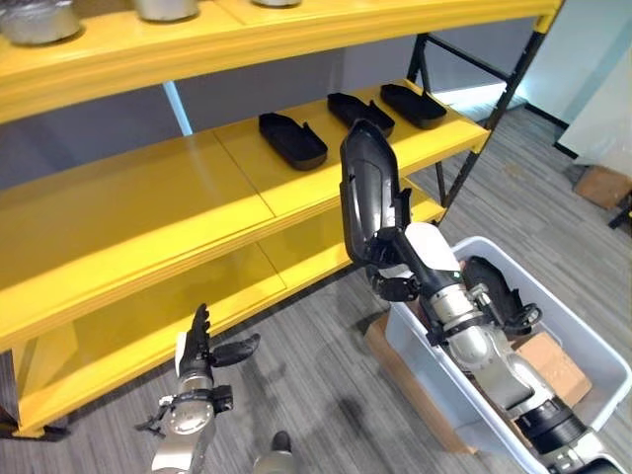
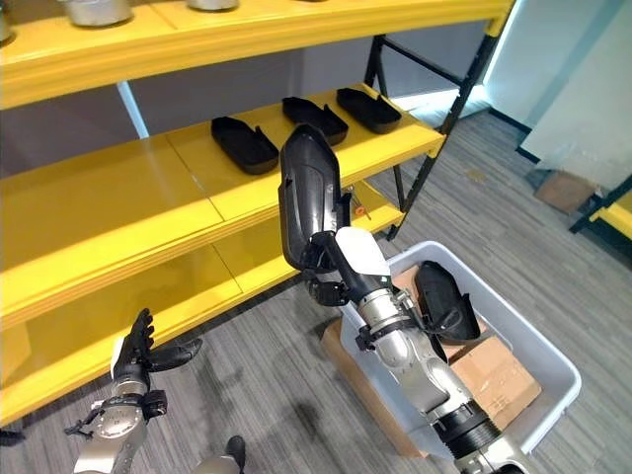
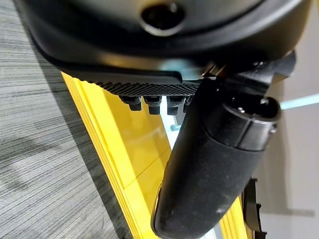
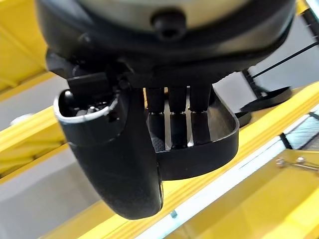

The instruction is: Move parts from the plastic box to the shelf.

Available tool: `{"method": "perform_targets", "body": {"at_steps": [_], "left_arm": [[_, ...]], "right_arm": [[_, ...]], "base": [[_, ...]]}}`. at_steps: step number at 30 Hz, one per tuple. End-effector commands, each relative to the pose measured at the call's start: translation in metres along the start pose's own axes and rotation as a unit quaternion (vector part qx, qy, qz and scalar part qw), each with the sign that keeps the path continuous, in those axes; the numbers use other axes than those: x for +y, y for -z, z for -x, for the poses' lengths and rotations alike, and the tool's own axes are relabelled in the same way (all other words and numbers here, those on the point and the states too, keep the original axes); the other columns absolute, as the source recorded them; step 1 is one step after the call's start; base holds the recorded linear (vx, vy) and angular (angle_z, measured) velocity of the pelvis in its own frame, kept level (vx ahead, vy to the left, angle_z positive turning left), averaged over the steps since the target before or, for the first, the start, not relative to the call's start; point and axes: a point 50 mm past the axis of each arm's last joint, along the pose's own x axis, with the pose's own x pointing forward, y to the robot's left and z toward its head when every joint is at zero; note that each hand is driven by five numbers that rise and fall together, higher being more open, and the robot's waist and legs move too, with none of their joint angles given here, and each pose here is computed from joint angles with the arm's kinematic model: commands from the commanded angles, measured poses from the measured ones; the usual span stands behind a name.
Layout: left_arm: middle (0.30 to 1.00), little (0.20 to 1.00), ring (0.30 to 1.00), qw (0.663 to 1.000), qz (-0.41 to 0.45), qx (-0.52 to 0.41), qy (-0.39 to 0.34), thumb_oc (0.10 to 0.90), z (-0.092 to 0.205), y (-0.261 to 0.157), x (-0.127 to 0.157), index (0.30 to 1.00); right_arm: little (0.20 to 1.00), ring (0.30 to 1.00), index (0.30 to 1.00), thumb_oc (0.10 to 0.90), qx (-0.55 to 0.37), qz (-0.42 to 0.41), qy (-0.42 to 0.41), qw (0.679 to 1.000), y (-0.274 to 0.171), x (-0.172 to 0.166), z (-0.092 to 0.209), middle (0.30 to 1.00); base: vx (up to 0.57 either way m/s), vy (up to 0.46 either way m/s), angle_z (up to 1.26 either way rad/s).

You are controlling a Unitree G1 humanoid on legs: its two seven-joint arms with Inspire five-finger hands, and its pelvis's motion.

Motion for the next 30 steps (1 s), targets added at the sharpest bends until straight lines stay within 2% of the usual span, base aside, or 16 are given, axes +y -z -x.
{"method": "perform_targets", "body": {"at_steps": [1, 7, 16, 30], "left_arm": [[1.000, 1.000, 1.000, 0.993, 0.005, -0.121, 0.016, 0.900, -0.005, -0.048, -0.012, 1.000], [1.000, 1.000, 1.000, 0.992, 0.002, -0.122, 0.028, 0.900, -0.008, -0.049, -0.019, 1.000], [1.000, 1.000, 1.000, 0.993, 0.002, -0.109, 0.048, 0.900, -0.003, -0.040, -0.032, 1.000], [1.000, 1.000, 1.000, 0.996, 0.013, -0.085, 0.037, 0.900, 0.003, -0.028, -0.027, 1.000]], "right_arm": [[0.300, 0.300, 0.300, 0.400, -0.103, 0.049, 0.101, 0.988, -0.030, -0.048, -0.028, 0.300], [0.300, 0.300, 0.300, 0.400, -0.090, 0.038, 0.090, 0.991, -0.021, -0.048, -0.015, 0.300], [0.300, 0.300, 0.300, 0.400, -0.083, 0.026, 0.090, 0.992, -0.015, -0.050, -0.003, 0.300], [0.300, 0.300, 0.300, 0.400, -0.070, 0.014, 0.098, 0.993, -0.008, -0.056, 0.008, 0.300]], "base": [[0.06, 0.107, 0.35], [0.10, 0.140, 0.54], [0.10, -0.058, 0.57], [0.08, -0.096, 0.18]]}}
